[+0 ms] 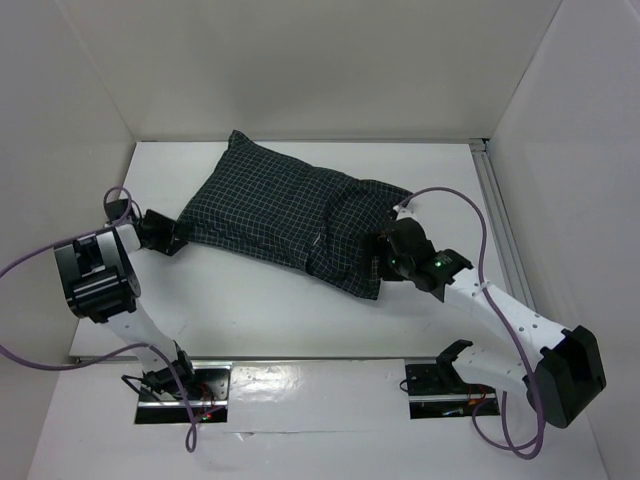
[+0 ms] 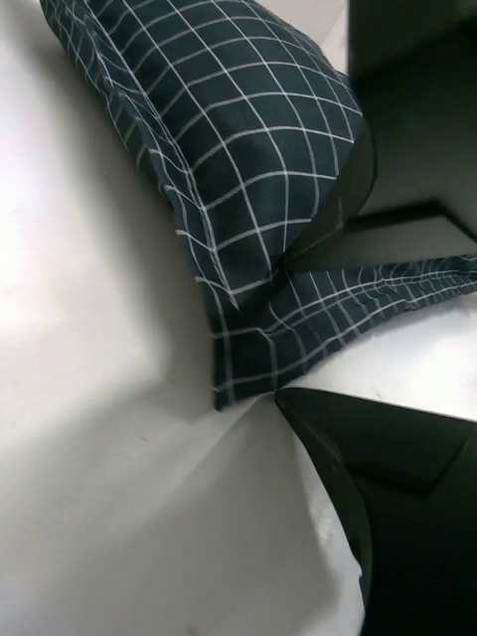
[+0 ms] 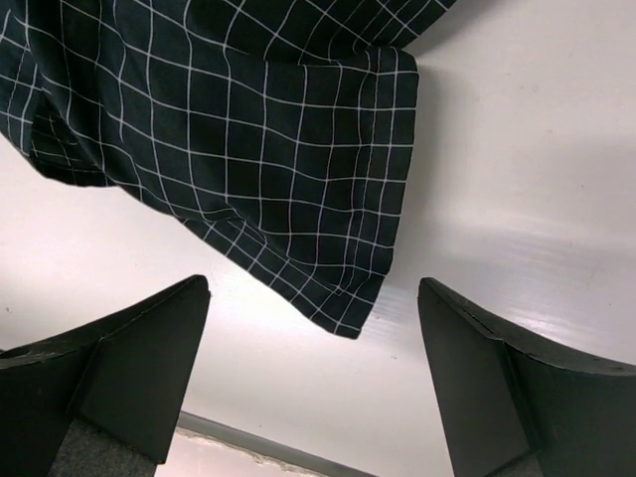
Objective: Put the pillow into the pillowcase
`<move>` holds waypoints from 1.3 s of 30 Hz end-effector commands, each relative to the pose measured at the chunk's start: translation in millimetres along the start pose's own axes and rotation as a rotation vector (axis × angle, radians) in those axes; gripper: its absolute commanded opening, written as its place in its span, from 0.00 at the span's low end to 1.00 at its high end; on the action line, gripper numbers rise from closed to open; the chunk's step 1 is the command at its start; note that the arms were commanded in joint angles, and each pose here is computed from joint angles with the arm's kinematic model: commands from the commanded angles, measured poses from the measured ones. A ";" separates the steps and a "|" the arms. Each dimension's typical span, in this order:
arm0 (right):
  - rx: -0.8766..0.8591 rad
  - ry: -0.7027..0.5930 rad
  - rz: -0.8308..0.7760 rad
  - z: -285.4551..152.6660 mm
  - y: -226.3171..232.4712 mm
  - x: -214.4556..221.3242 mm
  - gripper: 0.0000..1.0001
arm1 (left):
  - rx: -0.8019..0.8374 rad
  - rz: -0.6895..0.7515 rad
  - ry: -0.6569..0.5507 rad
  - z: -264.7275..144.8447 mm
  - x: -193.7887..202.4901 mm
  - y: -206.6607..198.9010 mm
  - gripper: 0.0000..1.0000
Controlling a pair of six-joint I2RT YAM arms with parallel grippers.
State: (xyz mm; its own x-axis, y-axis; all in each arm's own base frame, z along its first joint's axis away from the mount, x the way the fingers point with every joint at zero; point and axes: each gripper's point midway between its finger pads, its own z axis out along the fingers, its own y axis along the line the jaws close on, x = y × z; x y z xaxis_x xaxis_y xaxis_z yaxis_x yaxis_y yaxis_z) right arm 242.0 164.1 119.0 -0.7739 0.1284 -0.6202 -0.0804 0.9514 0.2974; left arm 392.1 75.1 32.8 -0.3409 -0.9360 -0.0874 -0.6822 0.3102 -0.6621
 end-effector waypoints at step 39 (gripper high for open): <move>0.142 -0.421 0.098 -85.2 -31.8 -142.8 0.00 | 0.312 0.152 -0.242 -181.3 -47.9 -123.8 0.00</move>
State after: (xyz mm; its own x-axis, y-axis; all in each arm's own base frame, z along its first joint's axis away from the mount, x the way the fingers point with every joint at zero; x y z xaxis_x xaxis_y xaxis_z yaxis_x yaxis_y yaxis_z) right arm 311.4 149.6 260.8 -0.4783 0.3423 -0.8088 -0.0729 0.9023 0.4250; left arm 386.2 84.2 210.9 -0.3218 -0.9083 -0.2673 -0.4444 0.3942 -0.8044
